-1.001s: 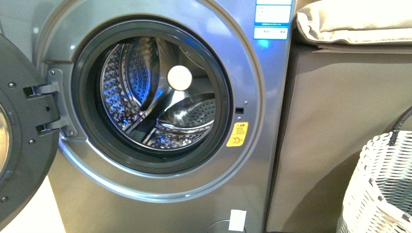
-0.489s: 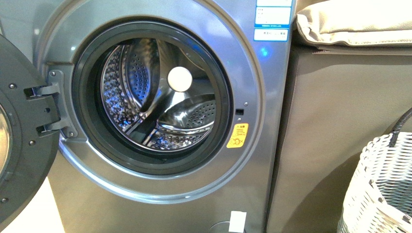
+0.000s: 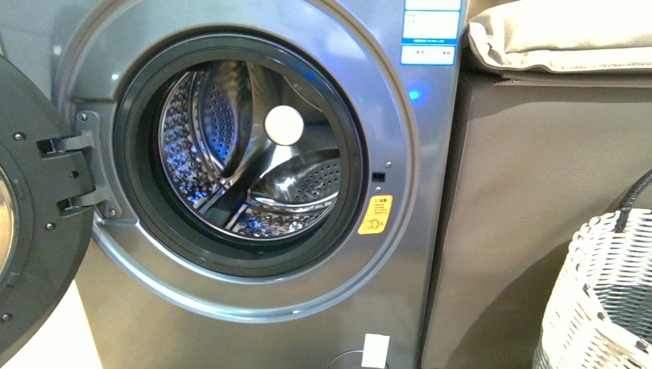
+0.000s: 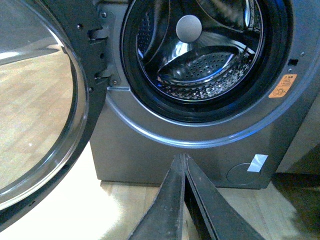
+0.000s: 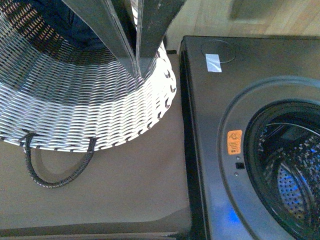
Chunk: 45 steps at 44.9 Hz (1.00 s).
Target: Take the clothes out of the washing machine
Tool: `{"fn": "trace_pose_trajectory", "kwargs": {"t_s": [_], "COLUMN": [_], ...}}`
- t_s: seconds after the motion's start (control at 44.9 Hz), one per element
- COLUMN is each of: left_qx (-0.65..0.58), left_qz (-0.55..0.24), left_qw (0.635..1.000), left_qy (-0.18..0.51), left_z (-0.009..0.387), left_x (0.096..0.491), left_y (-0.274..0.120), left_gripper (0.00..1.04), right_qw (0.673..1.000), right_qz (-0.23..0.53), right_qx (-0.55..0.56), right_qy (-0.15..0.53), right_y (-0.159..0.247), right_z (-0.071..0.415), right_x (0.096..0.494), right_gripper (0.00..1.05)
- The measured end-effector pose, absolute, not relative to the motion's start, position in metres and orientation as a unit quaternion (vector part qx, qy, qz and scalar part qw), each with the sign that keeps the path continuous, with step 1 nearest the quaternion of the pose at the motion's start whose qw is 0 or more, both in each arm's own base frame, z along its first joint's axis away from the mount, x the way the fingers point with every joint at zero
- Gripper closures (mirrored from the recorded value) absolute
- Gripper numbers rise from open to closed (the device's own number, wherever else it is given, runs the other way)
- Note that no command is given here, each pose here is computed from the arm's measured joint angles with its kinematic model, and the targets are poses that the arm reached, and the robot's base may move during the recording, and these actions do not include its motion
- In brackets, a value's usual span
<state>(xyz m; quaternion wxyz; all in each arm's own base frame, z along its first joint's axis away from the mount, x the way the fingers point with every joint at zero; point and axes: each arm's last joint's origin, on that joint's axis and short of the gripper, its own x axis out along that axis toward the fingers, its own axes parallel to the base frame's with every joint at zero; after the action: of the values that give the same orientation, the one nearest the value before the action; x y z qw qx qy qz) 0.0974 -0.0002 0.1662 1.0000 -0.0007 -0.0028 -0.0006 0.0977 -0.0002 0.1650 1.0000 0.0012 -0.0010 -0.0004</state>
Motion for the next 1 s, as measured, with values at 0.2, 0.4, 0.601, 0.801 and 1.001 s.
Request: {"fn": "trace_pose_trajectory", "kwargs": {"t_s": [0.2,0.4,0.601,0.801,1.001], "left_qx": [-0.001,-0.001,-0.001,-0.001,-0.001], "left_qz": [-0.001,-0.001,-0.001,-0.001,-0.001], "left_qw": [1.0,1.0,1.0,1.0,1.0], "left_qy": [-0.003,-0.003,-0.003,-0.003,-0.003], "left_z": [0.1662,0.1662,0.1662,0.1662,0.1662], "left_x": [0.0974,0.0974,0.0974,0.0974,0.0974], "left_y": [-0.0002,-0.0002,-0.0002,-0.0002,-0.0002], "left_gripper": [1.01,0.8,0.32,0.07,0.06], "right_qw": [1.0,1.0,1.0,1.0,1.0], "right_qz": [-0.001,-0.001,-0.001,-0.001,-0.001], "right_qx": [0.001,0.001,0.001,0.001,0.001], "right_qy": [-0.001,-0.001,-0.001,-0.001,-0.001], "right_y": [-0.0003,-0.0003,-0.0003,-0.0003,-0.0003], "right_z": [0.165,0.165,0.165,0.165,0.165], "right_x": [0.0977,0.0977,0.0977,0.0977,0.0977], "right_gripper": [1.02,0.88,0.41,0.06,0.07]}}
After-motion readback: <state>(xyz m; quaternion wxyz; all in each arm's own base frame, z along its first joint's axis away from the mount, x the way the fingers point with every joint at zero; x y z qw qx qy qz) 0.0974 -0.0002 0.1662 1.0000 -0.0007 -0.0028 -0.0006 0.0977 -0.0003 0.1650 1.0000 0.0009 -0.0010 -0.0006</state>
